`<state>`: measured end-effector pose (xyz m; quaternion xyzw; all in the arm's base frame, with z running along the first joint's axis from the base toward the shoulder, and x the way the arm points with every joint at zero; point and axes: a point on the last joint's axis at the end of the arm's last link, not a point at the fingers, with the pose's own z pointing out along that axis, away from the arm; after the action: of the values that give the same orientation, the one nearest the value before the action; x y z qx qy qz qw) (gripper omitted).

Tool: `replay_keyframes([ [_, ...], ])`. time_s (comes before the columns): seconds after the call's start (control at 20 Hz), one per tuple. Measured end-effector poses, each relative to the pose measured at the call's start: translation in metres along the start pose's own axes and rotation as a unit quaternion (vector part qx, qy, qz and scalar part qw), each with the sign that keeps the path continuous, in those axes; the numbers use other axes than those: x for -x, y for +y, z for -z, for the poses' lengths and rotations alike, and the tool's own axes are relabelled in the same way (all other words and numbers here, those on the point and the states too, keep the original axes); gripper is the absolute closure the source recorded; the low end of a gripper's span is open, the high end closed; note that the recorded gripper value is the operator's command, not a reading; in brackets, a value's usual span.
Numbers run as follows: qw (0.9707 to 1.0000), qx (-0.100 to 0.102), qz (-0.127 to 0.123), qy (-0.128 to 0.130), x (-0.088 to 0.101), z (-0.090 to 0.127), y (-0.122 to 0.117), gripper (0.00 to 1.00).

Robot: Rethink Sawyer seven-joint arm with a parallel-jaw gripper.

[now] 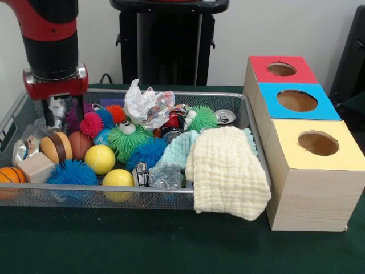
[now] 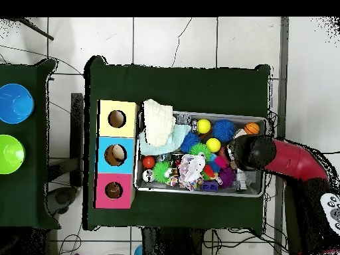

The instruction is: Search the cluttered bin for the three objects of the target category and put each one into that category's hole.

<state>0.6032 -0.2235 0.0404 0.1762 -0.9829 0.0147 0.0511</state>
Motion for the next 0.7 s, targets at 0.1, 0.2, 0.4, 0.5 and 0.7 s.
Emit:
replay_keyframes([
  [0.1, 1.0000, 0.005, 0.000, -0.001, 0.001, -0.006, 0.000, 0.00],
  [0.2, 1.0000, 0.007, 0.001, -0.001, 0.000, -0.009, 0.000, 0.00],
  [0.4, 0.9999, 0.010, 0.007, 0.003, -0.002, -0.021, 0.001, 0.00],
  [0.5, 0.9999, 0.009, 0.010, 0.006, -0.003, -0.028, 0.000, 0.00],
  [0.7, 0.9999, 0.008, 0.012, 0.005, 0.000, -0.039, -0.006, 0.00],
])
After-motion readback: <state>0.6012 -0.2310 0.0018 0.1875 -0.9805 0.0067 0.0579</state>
